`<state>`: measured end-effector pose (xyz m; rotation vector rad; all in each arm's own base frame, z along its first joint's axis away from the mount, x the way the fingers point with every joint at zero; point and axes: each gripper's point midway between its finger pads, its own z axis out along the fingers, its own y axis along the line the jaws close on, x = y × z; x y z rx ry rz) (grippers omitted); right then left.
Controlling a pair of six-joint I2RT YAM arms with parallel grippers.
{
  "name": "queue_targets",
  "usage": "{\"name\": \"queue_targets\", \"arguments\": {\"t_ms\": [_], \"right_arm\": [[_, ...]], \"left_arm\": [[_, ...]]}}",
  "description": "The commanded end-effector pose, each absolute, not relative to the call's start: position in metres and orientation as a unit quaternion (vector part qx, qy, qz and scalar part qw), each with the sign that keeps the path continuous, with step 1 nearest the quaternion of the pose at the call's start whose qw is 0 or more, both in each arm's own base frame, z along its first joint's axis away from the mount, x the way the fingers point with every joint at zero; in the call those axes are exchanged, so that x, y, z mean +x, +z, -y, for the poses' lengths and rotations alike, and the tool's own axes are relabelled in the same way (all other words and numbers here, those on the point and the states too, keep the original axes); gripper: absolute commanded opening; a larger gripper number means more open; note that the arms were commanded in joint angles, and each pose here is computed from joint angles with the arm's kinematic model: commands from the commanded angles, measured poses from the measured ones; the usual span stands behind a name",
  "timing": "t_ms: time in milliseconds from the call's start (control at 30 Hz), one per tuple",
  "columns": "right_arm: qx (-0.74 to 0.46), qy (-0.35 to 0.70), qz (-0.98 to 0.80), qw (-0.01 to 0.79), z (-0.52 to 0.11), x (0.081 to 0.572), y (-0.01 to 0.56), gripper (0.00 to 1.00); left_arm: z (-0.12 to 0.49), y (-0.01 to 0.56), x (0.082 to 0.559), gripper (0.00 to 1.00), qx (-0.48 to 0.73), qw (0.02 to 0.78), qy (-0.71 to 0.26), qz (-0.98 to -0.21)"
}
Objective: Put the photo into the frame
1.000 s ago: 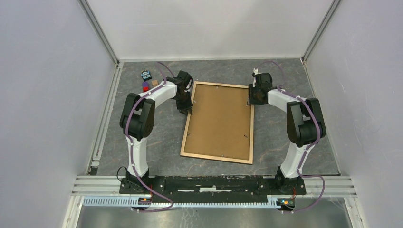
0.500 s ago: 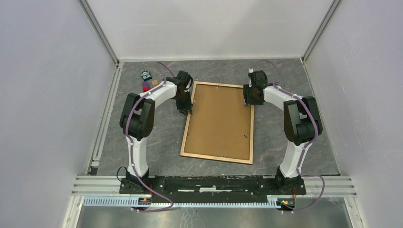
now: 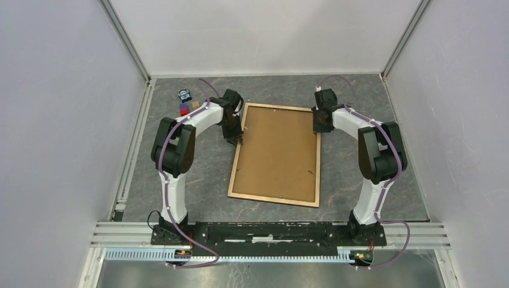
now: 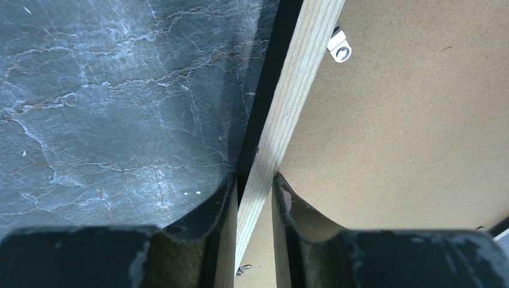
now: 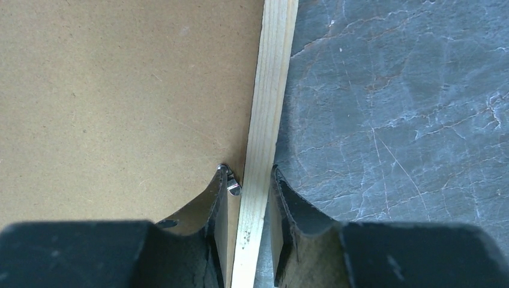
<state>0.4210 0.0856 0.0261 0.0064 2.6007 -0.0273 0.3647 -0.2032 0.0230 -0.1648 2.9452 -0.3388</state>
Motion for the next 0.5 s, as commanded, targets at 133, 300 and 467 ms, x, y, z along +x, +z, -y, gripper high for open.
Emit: {"name": "queue_targets", "arguments": {"t_ms": [133,300,467], "right_arm": [[-0.084,-0.032,-0.978,0.188,-0.09,0.383,-0.015,0.05],[-0.117,-0.054,-0.973,0.189,-0.086,0.38,-0.016,0.0],[-0.118,-0.049,-0.974,0.189,-0.089,0.377,-0.007,0.33]], "left_arm": [[0.22,0.016,0.368,0.29,-0.071,0.076,-0.139,-0.985],[0.22,0.017,0.369,0.29,-0.071,0.078,-0.141,-0.984],[0.221,0.018,0.369,0.28,-0.071,0.078,-0.144,-0.984]]}}
